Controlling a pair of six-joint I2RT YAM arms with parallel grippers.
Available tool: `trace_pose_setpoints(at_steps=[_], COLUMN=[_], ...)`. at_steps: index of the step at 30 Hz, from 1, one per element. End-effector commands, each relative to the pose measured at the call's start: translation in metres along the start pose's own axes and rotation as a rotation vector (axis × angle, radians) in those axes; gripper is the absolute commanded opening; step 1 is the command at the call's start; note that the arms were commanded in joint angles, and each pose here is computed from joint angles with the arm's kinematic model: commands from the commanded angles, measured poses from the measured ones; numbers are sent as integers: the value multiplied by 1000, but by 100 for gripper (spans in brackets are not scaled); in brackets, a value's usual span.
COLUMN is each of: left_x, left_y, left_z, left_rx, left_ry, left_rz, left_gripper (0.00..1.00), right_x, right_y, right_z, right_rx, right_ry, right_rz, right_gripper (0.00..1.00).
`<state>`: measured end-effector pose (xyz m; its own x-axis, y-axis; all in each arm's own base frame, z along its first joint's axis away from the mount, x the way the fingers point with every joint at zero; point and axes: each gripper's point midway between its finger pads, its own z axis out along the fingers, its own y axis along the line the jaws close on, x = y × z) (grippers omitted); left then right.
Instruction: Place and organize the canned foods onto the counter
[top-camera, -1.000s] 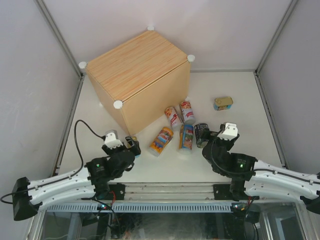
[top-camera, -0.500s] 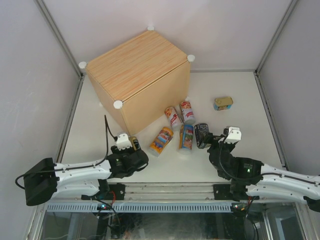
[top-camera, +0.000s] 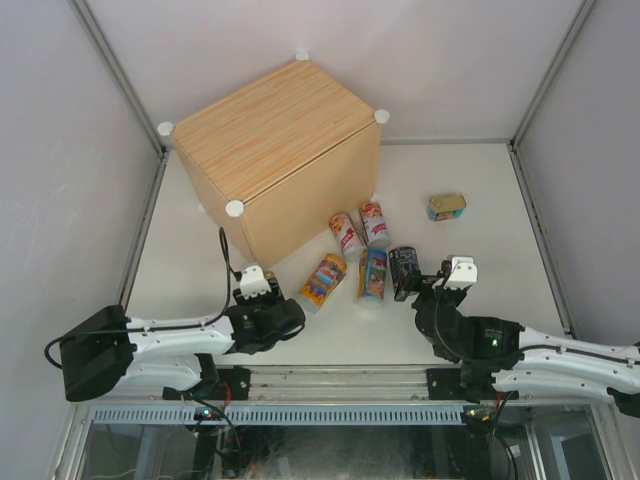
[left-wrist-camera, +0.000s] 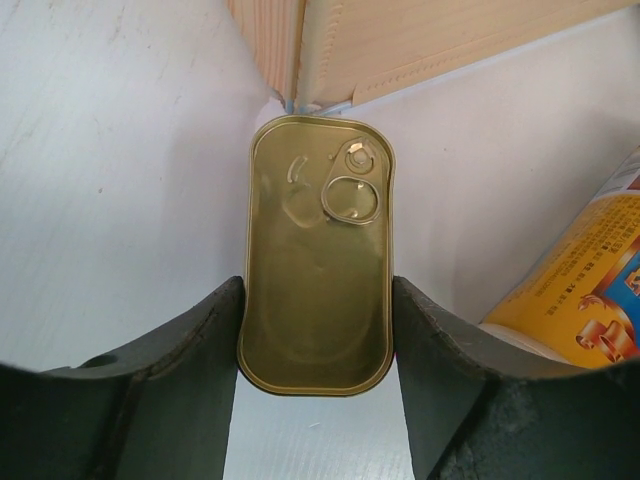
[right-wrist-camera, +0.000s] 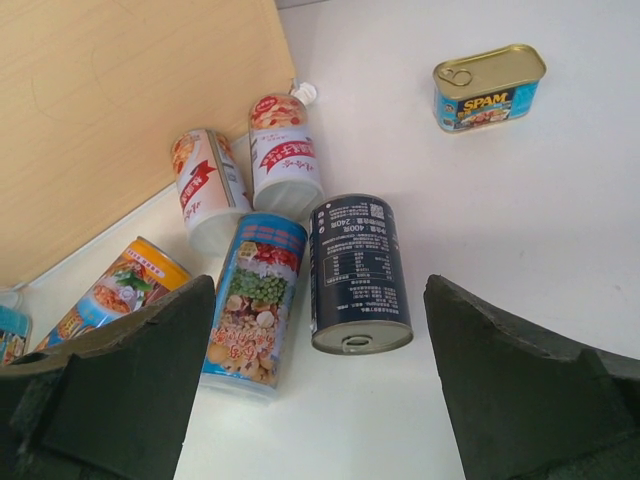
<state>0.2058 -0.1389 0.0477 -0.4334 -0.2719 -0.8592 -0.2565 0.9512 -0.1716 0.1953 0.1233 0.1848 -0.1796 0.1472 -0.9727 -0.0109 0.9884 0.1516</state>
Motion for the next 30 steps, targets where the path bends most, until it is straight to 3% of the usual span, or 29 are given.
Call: trace_pose_setpoints(at_steps=[1, 22, 30], left_x=[-13, -92, -98], left_y=[-19, -66, -74], left_z=[-9, -126, -141], left_rx=[57, 377, 356], left_ry=[-12, -121, -145], left_rz=[-29, 15, 94], left_gripper=[1, 0, 0], right_x=[-4, -13, -12], right_y=[4, 2, 5], right_z=[-3, -18, -21], right_rx=[-15, -63, -78], right_ry=[-22, -48, -47], right_rz=[-6, 7, 8], right_gripper=[85, 85, 85])
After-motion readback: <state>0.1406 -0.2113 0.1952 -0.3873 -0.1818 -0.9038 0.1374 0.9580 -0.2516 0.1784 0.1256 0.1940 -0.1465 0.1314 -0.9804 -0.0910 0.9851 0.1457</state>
